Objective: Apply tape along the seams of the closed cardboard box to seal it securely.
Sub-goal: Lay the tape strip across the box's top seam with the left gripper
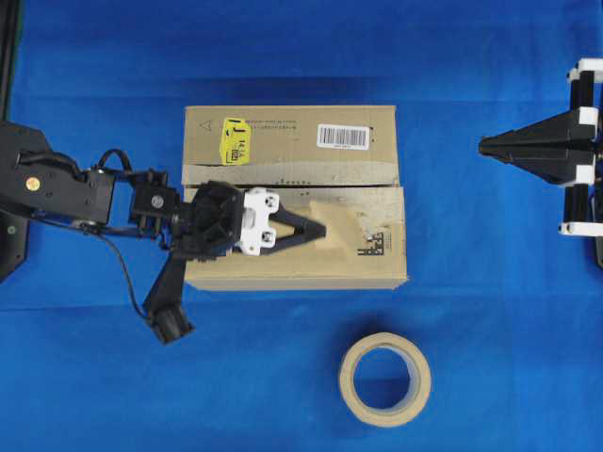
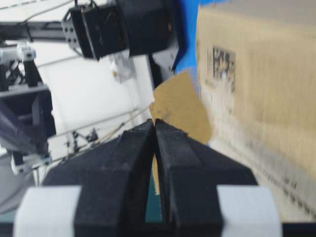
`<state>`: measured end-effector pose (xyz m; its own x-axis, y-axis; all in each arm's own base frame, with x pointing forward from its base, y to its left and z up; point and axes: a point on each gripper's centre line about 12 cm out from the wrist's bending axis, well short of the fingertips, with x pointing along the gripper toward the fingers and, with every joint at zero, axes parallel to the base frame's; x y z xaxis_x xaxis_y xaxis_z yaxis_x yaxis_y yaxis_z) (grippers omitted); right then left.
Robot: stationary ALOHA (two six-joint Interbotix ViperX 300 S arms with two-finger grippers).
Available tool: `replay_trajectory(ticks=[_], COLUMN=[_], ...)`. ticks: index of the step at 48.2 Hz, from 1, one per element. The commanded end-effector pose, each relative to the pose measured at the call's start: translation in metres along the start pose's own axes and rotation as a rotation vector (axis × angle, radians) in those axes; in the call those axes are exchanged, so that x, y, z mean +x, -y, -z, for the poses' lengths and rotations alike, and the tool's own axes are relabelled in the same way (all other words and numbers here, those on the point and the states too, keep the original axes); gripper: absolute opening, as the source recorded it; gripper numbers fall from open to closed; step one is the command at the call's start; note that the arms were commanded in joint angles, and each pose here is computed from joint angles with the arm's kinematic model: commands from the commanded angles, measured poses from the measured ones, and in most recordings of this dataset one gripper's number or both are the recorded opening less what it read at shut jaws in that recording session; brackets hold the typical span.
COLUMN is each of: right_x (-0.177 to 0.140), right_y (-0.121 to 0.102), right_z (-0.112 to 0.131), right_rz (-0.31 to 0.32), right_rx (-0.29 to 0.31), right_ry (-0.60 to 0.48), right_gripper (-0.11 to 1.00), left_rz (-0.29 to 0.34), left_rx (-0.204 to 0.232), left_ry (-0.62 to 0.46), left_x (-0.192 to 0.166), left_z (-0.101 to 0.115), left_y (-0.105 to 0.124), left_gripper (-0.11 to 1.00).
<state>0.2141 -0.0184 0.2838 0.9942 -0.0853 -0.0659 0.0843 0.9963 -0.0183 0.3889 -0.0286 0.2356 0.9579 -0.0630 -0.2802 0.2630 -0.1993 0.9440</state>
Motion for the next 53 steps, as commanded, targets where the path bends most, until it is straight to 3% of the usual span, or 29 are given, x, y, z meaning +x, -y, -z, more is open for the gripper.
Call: replay_trajectory(ticks=[1, 7, 14, 19, 40, 53], right_x=[0.0, -0.001, -0.001, -0.001, 0.002, 0.006], right_y=[0.001, 0.002, 0.002, 0.002, 0.003, 0.003], right_z=[-0.011, -0.011, -0.01, -0.01, -0.006, -0.003], right_rz=[0.006, 0.007, 0.007, 0.009, 0.012, 0.012], right_rx=[-0.006, -0.006, -0.007, -0.006, -0.02, -0.019], right_ry=[0.023, 0.014, 0.006, 0.006, -0.008, -0.013], right_gripper=[0.0, 0.0, 0.0, 0.0, 0.0, 0.0], left_rz=[-0.041, -0.026, 0.041, 0.098, 0.229, 0.354], left_rx=[-0.002, -0.009, -0.032, -0.036, -0.039, -0.039], left_ry=[-0.03, -0.06, -0.08, -0.067, -0.041, -0.017], left_x=[-0.004, -0.005, -0.005, -0.006, -0.023, -0.025], left_z=[0.012, 0.024, 0.036, 0.034, 0.03, 0.029], left_y=[-0.013, -0.01, 0.0, 0.007, 0.028, 0.041], left_gripper=[0.02, 0.02, 0.02, 0.02, 0.02, 0.02])
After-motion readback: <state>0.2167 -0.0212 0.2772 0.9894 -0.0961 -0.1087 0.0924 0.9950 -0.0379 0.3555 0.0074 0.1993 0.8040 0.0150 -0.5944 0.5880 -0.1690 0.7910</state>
